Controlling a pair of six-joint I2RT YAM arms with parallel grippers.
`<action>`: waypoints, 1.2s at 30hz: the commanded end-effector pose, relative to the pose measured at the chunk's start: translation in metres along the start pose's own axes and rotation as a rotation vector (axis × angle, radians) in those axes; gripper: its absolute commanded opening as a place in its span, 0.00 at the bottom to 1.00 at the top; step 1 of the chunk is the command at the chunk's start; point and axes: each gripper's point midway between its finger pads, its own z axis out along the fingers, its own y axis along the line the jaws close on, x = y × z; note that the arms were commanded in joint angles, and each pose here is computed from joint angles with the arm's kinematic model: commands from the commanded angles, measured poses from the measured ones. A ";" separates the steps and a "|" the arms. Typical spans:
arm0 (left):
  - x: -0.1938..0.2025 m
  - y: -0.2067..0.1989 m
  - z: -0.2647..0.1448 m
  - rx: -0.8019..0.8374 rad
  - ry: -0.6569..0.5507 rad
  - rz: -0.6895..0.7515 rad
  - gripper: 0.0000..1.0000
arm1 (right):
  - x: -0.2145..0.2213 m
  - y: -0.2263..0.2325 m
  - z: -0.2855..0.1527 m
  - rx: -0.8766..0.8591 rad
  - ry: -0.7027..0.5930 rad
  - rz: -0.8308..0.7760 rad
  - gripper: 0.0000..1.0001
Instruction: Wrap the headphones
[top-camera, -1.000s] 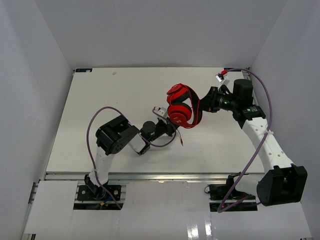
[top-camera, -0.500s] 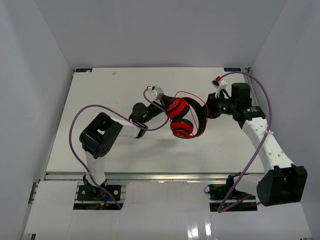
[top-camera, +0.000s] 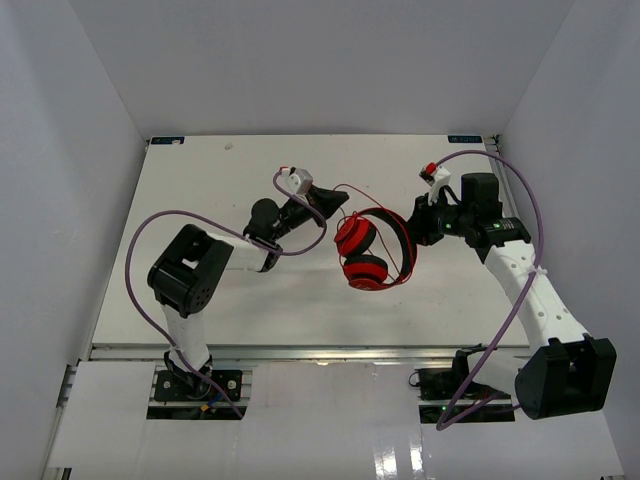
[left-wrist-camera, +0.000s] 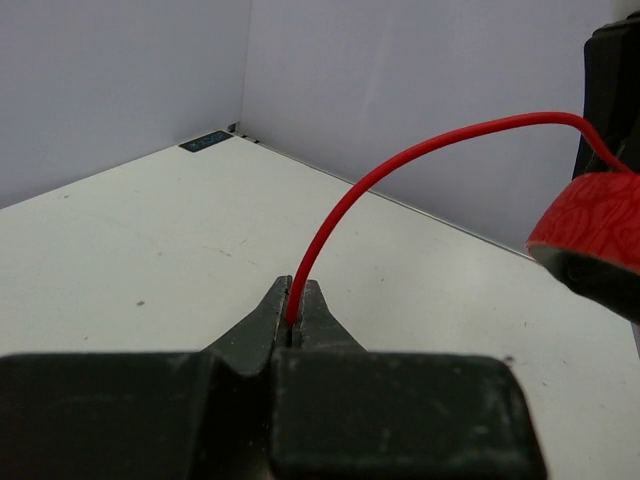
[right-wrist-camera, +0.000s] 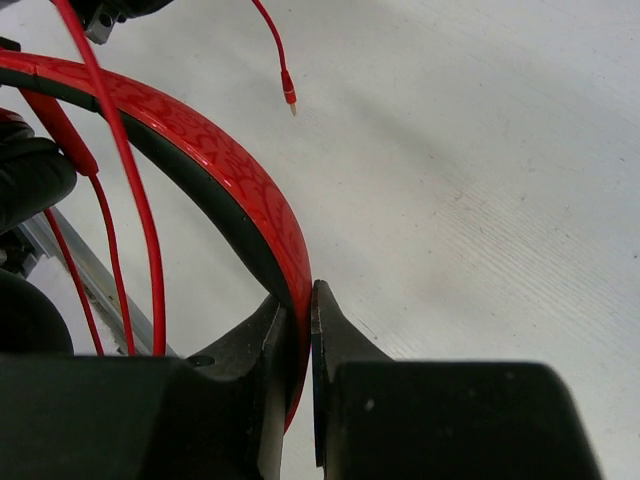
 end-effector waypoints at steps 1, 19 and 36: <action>-0.015 -0.002 -0.015 -0.008 -0.057 -0.022 0.00 | -0.039 0.025 -0.019 -0.093 -0.107 0.003 0.08; -0.007 -0.005 -0.055 -0.051 -0.187 -0.161 0.00 | -0.043 -0.030 -0.024 0.043 -0.125 0.159 0.08; 0.091 -0.059 -0.020 0.012 0.064 -0.509 0.00 | -0.064 -0.059 -0.015 0.162 -0.255 0.194 0.08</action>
